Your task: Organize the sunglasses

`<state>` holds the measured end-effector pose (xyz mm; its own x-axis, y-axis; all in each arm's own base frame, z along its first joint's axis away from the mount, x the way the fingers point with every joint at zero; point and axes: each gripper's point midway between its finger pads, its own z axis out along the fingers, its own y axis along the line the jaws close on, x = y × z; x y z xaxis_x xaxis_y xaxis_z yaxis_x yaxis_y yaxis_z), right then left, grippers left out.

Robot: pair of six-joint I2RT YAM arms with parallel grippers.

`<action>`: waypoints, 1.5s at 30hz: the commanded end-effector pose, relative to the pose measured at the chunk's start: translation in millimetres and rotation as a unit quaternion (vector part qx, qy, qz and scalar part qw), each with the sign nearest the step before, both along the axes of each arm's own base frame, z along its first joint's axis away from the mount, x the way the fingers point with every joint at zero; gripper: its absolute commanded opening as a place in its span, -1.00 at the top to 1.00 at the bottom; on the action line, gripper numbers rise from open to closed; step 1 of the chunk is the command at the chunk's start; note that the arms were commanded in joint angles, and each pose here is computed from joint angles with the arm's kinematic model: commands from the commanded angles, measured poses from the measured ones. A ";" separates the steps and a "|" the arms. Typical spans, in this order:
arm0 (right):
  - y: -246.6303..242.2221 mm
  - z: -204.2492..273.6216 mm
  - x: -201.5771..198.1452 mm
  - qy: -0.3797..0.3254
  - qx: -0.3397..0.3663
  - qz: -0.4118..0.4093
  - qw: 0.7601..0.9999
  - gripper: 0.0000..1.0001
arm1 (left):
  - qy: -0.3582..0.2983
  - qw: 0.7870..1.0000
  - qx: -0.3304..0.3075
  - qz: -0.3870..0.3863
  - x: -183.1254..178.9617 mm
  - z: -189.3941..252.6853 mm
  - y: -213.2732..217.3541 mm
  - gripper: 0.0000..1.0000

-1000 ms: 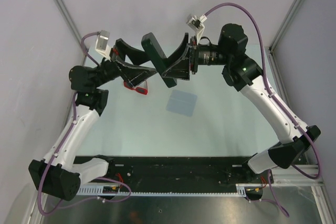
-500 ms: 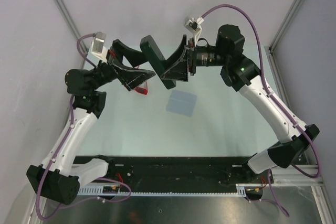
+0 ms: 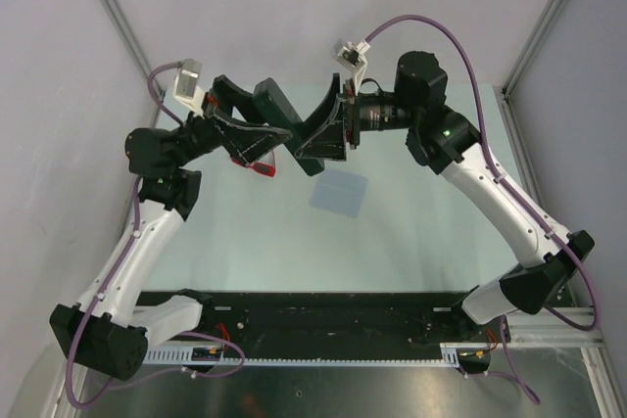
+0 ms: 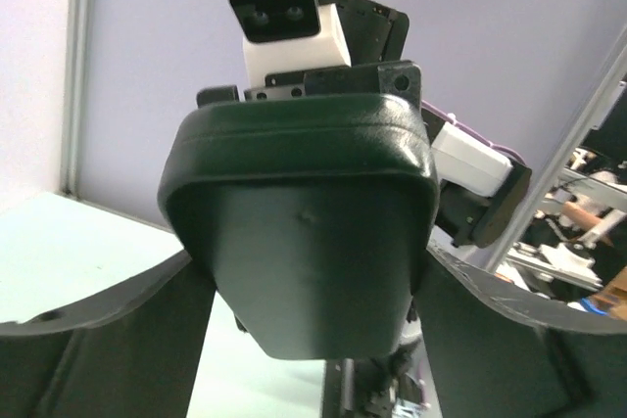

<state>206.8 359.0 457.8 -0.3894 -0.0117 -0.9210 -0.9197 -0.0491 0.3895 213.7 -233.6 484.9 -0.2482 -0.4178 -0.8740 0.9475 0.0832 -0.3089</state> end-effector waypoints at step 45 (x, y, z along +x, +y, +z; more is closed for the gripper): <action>-55.1 30.4 2.6 0.020 0.059 0.008 0.998 1.00 | -0.174 0.967 0.141 -0.118 -24.1 -39.8 2.1 -0.29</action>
<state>197.4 316.0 467.6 -0.4713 -0.0175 -0.8818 -0.8628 -0.1982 0.4651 187.7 -236.4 444.0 -0.0009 -0.1318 -0.9913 0.9932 -0.1153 0.0145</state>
